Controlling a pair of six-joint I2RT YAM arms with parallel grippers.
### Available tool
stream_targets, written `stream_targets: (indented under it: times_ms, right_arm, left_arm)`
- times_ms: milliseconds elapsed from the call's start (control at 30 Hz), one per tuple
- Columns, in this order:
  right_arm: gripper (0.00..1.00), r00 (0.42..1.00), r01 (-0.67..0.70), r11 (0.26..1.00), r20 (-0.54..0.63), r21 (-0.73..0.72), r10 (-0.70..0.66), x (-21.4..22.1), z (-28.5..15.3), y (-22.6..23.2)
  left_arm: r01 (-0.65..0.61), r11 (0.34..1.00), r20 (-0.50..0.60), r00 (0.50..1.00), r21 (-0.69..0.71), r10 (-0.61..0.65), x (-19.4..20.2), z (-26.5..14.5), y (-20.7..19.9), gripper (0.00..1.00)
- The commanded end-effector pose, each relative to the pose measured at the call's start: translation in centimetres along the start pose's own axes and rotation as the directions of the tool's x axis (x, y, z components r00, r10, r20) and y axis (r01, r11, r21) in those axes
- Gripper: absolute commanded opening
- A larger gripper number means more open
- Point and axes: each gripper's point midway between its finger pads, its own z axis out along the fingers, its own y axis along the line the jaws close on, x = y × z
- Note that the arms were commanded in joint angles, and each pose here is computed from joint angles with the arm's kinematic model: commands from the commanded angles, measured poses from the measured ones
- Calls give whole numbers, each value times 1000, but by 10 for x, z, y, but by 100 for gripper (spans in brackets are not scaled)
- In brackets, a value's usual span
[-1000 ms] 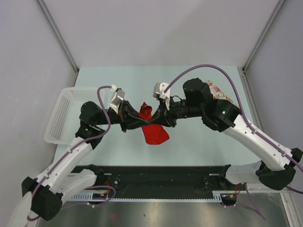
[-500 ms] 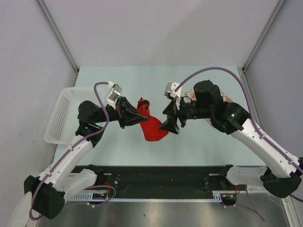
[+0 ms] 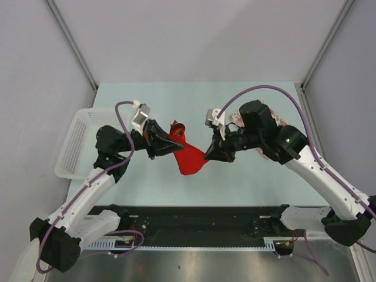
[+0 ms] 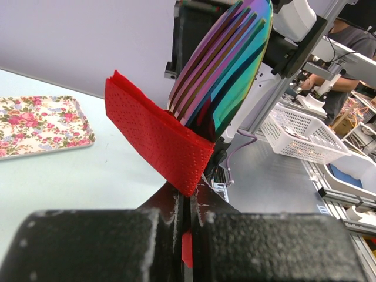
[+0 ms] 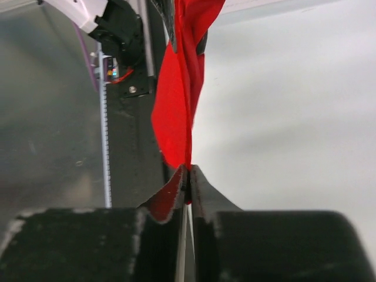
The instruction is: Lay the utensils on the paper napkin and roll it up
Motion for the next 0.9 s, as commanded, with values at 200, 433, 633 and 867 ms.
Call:
stream_targets:
  times_ms: [200, 433, 633, 867]
  right_arm:
    - [0, 999, 51, 999, 8, -11, -51, -3, 9, -16]
    - [0, 998, 40, 999, 41, -30, -39, -9, 19, -32]
    - [0, 998, 36, 997, 55, -63, -33, -11, 27, -39]
    - [0, 996, 56, 987, 82, -150, -44, -14, 54, -22]
  left_arm:
    - [-42, 996, 46, 998, 77, 39, -23, 0, -24, 0]
    - [2, 995, 23, 1000, 98, -4, -14, -1, -29, 0]
    - [13, 993, 44, 999, 119, -18, -17, -1, -36, 0]
    - [22, 989, 60, 998, 146, -31, -21, 3, -40, 0]
